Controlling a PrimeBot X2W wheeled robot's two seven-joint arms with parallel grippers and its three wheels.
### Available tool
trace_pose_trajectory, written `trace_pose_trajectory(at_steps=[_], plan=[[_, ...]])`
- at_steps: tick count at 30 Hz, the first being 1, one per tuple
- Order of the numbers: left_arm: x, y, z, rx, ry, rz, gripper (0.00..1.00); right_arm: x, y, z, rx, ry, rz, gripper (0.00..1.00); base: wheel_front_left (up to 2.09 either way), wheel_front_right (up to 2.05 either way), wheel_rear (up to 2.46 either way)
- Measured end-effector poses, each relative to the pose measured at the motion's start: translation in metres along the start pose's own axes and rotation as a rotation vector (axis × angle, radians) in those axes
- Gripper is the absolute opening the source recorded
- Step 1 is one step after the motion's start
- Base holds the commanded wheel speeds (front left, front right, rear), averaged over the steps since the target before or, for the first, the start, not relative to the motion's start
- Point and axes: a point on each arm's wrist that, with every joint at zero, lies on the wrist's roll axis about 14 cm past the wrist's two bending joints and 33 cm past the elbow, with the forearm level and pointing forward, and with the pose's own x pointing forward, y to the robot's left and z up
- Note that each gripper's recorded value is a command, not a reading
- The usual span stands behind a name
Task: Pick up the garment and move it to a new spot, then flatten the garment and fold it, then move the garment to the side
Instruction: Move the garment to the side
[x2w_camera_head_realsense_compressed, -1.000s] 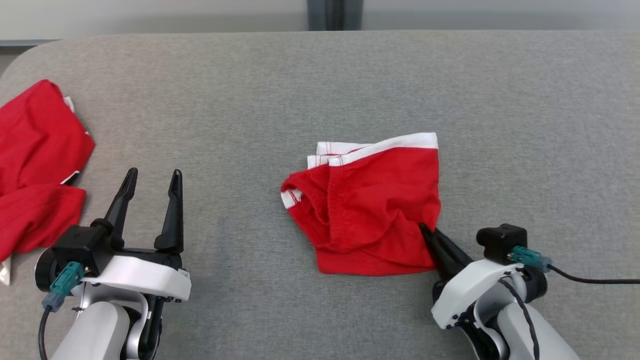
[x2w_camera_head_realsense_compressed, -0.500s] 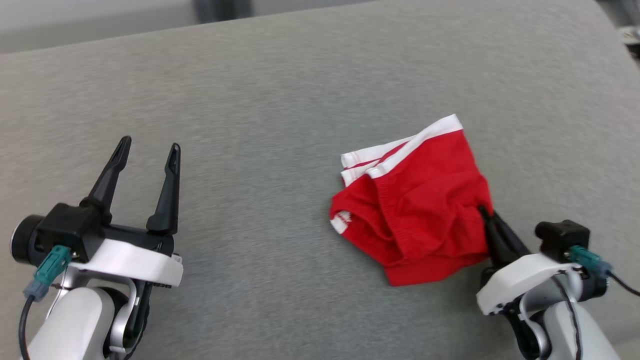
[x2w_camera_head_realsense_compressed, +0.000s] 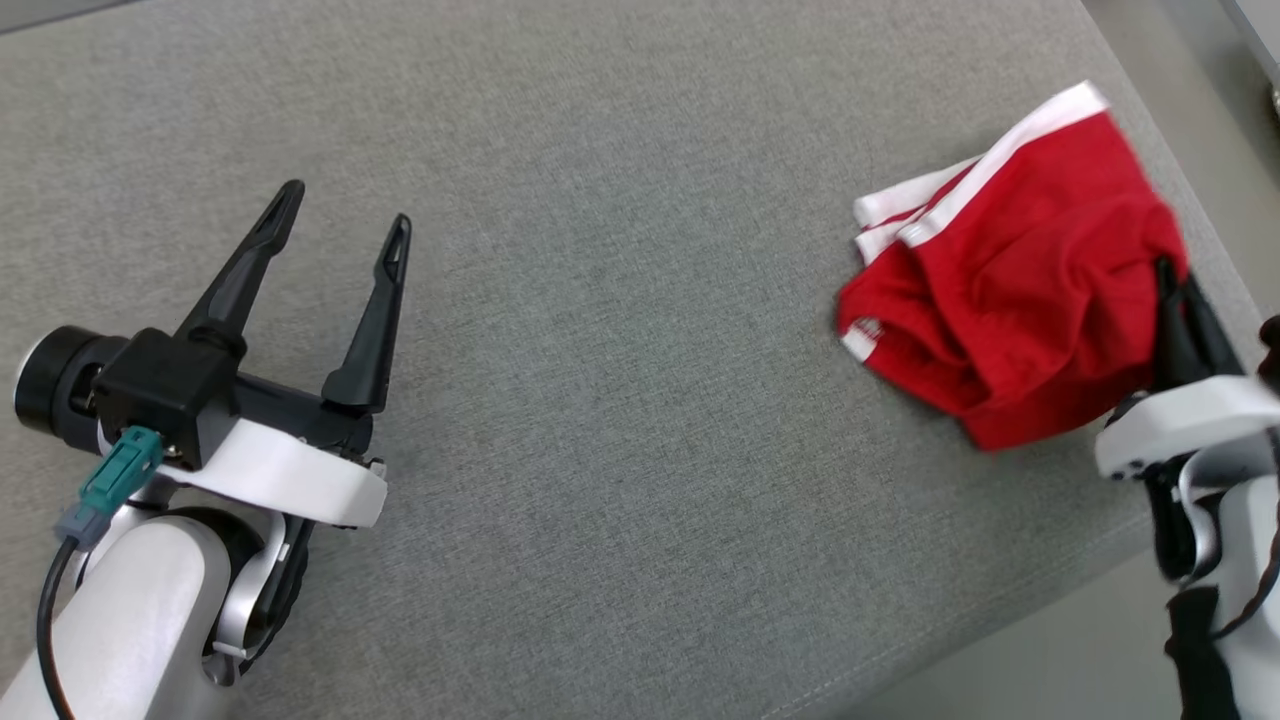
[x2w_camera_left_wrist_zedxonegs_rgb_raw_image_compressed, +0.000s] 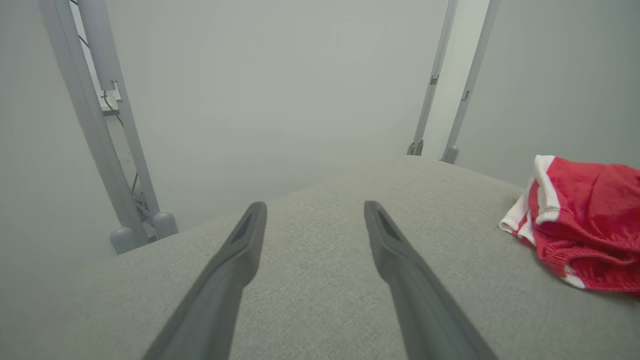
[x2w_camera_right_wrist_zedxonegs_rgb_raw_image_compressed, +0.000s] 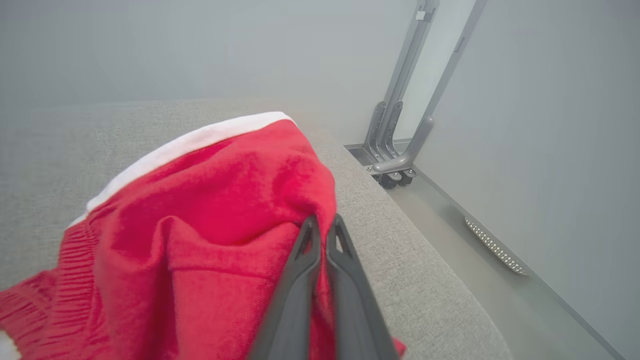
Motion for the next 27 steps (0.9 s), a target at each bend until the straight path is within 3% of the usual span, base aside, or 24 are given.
trace_pose_trajectory(at_steps=[6, 7, 8, 9, 19, 23, 27], plan=[[0.004, 0.0, -0.012, -0.017, 0.02, -0.01, 1.0, 0.017, -0.01, 0.001, -0.058, 0.0, -0.028, 0.0, 0.0, 0.0, 0.0], [0.004, 0.001, -0.012, -0.017, 0.021, -0.008, 1.0, 0.019, -0.01, -0.001, -0.064, 0.008, -0.029, 0.27, 0.0, 0.0, 0.0], [0.004, 0.003, -0.013, -0.017, 0.022, -0.005, 1.0, 0.02, -0.011, -0.003, -0.06, 0.008, -0.033, 0.93, 0.0, 0.0, 0.0], [0.004, 0.004, -0.014, -0.015, 0.024, -0.002, 1.0, 0.021, -0.012, -0.004, -0.059, 0.01, -0.039, 1.0, 0.0, 0.0, 0.0], [-0.004, 0.015, -0.006, -0.007, 0.004, 0.04, 1.0, 0.021, -0.014, 0.022, -0.01, -0.095, -0.069, 1.0, 0.0, 0.0, 0.0], [-0.013, 0.02, 0.002, -0.004, -0.01, 0.078, 1.0, 0.016, 0.006, 0.065, 0.015, -0.246, -0.013, 1.0, 0.0, 0.0, 0.0], [-0.021, 0.028, 0.012, -0.001, -0.036, 0.118, 1.0, 0.008, 0.03, 0.085, 0.053, -0.321, 0.057, 1.0, 0.0, 0.0, 0.0]])
